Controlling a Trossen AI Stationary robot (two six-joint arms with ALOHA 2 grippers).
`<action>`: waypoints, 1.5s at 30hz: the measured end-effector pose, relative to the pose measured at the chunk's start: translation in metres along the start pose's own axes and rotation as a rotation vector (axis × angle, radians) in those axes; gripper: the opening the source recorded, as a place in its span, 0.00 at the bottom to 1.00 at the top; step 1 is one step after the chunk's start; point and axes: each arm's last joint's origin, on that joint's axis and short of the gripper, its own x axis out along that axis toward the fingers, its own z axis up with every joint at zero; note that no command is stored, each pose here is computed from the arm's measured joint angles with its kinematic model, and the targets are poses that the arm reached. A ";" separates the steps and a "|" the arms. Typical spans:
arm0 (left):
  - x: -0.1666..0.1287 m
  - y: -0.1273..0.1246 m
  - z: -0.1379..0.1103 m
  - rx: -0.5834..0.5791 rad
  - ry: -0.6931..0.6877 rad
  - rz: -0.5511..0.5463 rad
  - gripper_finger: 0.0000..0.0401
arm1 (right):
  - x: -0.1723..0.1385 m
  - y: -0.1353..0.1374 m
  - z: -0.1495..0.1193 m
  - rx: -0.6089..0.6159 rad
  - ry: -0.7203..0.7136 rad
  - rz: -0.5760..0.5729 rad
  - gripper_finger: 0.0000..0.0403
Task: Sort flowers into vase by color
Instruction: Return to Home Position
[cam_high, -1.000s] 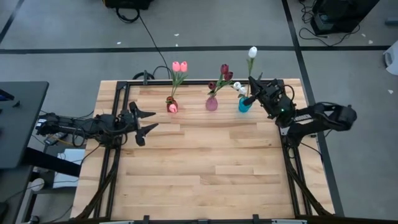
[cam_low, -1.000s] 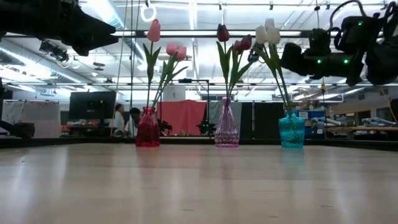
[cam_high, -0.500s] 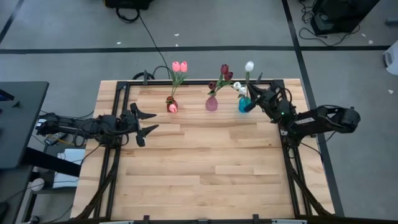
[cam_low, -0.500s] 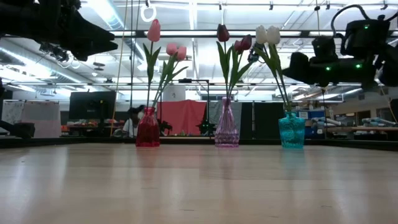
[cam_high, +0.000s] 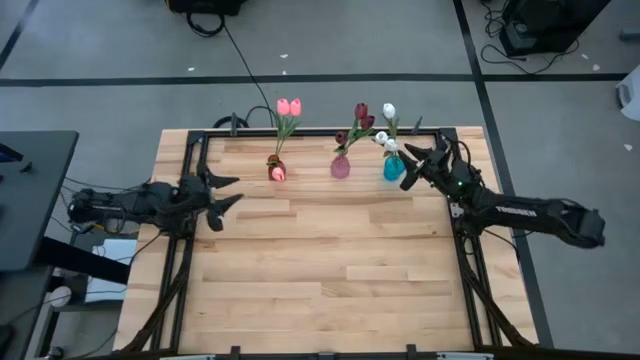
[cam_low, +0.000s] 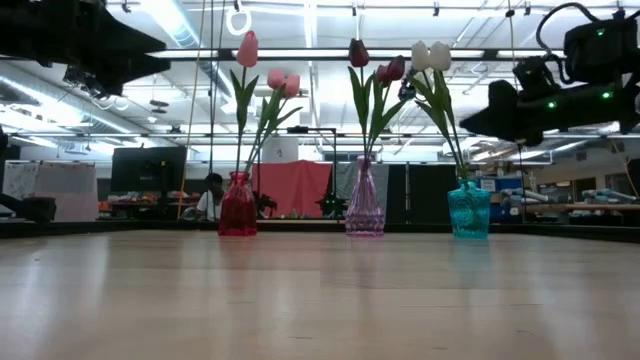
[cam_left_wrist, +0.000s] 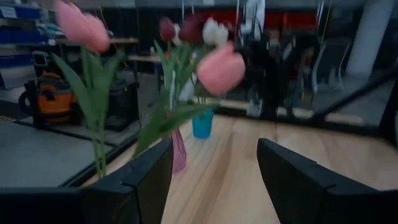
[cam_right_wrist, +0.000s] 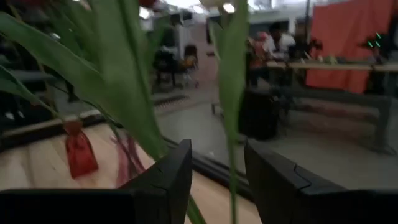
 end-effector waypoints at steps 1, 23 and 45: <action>-0.003 0.002 0.001 -0.019 -0.016 0.000 0.60 | -0.002 -0.001 -0.001 0.001 0.020 -0.010 0.39; 0.000 -0.004 -0.038 -0.143 -0.227 -0.206 0.60 | -0.060 -0.012 0.029 0.239 0.160 0.053 0.39; -0.001 -0.006 -0.035 -0.221 -0.252 -0.275 0.60 | -0.055 -0.011 0.015 0.363 0.153 0.036 0.39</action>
